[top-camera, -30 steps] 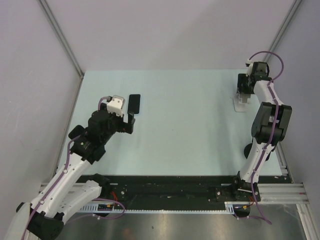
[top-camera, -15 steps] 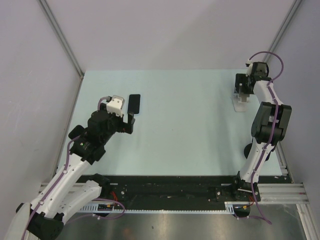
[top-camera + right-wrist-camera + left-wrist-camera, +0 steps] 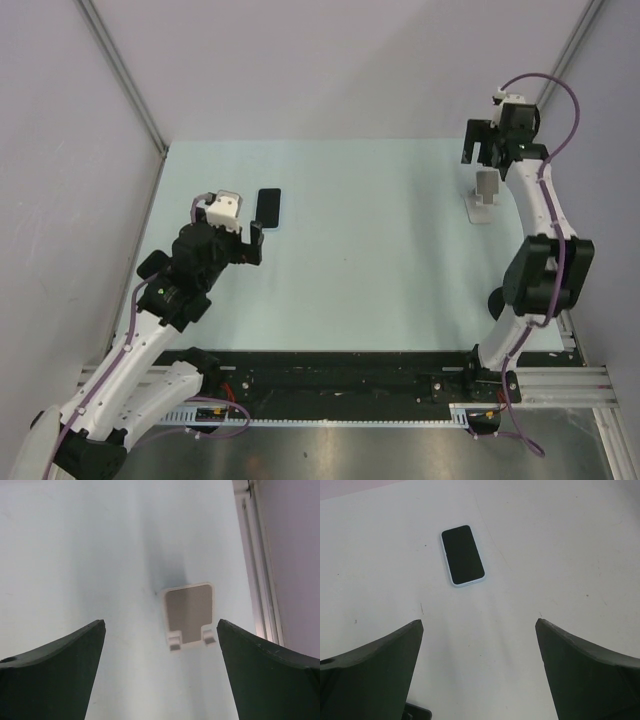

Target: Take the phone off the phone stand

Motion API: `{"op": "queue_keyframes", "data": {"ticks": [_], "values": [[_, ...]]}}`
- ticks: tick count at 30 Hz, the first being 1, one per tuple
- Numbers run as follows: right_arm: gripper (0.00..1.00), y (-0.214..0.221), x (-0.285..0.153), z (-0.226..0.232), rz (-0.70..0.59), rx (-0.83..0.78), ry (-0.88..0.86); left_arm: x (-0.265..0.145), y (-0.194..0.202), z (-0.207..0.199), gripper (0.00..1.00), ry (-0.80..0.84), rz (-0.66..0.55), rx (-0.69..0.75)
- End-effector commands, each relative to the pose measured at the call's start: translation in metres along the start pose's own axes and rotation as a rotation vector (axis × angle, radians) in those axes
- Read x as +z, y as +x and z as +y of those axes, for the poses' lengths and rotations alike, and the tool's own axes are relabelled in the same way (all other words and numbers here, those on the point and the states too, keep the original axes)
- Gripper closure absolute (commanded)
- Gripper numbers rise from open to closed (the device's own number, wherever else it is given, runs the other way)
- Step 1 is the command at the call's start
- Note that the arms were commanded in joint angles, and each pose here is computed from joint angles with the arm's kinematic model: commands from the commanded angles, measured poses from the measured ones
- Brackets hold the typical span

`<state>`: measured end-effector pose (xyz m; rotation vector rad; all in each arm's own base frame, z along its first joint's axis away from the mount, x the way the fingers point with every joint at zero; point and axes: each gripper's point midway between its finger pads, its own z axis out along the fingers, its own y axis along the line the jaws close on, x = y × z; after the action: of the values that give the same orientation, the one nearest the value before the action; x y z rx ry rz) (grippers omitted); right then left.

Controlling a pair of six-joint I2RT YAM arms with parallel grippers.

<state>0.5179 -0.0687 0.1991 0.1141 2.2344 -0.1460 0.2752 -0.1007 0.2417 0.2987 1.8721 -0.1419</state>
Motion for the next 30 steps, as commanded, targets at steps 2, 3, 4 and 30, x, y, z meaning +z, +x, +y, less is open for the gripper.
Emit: {"op": "queue_keyframes", "data": {"ticks": [2, 3, 4, 30], "values": [[0.00, -0.060, -0.099, 0.045, -0.281, 0.102, -0.094, -0.001, -0.009, 0.018, 0.00, -0.104, -0.042, -0.059], [0.00, -0.066, -0.121, 0.046, -0.328, 0.119, -0.104, -0.001, -0.008, 0.020, 0.00, -0.117, -0.039, -0.065], [0.00, -0.063, -0.131, 0.074, -0.337, 0.098, -0.158, 0.000, -0.007, 0.022, 0.00, -0.129, -0.036, -0.076], [0.00, 0.108, -0.212, 0.248, -0.193, -0.062, -0.734, -0.080, 0.066, 0.185, 0.00, -1.000, 0.011, -0.447]]}}
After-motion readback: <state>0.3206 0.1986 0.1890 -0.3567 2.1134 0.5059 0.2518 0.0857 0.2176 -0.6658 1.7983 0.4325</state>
